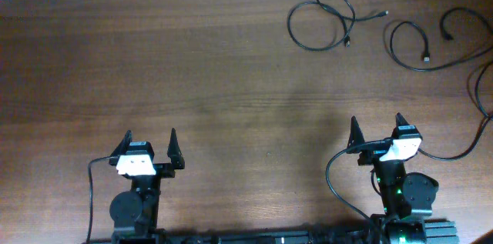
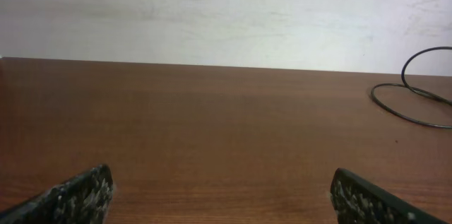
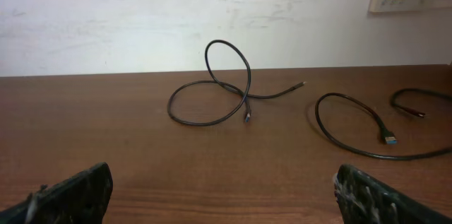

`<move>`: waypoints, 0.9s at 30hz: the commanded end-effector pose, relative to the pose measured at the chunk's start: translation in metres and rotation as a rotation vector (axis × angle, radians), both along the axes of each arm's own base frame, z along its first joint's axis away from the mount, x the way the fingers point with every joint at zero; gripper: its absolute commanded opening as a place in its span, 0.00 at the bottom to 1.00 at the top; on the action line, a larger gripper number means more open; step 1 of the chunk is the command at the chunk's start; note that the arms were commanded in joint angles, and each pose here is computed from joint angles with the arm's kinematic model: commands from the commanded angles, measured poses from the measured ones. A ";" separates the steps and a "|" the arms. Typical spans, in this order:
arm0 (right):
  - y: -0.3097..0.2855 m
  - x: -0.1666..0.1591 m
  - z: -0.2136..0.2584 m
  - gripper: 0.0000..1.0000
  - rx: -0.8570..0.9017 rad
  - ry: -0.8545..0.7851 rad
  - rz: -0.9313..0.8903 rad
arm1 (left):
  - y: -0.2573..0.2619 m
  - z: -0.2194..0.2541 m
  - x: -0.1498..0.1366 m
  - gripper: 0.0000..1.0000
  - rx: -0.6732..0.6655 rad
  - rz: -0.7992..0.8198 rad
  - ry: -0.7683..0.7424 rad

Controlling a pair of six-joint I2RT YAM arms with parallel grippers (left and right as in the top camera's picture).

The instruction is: Untangle cables

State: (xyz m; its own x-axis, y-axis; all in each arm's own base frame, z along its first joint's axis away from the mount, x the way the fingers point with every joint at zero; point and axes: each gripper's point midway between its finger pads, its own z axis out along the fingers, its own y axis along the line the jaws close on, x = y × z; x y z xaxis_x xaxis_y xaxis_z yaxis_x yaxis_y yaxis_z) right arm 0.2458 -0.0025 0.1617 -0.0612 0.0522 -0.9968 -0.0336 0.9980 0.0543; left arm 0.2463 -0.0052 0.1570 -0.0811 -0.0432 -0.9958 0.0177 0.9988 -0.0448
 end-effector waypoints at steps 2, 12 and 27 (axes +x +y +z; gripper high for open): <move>0.000 0.000 -0.003 0.99 -0.004 0.007 -0.004 | -0.003 0.000 -0.001 0.99 0.014 -0.019 -0.004; 0.008 0.000 -0.003 0.99 -0.004 0.005 0.030 | -0.003 0.000 0.000 0.99 0.014 -0.019 -0.005; 0.008 0.000 -0.003 0.99 -0.004 0.005 0.030 | -0.003 0.000 -0.001 0.99 0.014 -0.019 -0.004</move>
State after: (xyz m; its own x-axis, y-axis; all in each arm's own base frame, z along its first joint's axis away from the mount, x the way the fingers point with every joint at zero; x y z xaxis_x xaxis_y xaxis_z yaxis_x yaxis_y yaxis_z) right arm 0.2458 0.0077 0.1617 -0.0633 0.0502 -0.9967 -0.0735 0.9958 0.0548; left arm 0.2463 -0.0052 0.1570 -0.0811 -0.0432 -0.9958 0.0177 0.9988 -0.0448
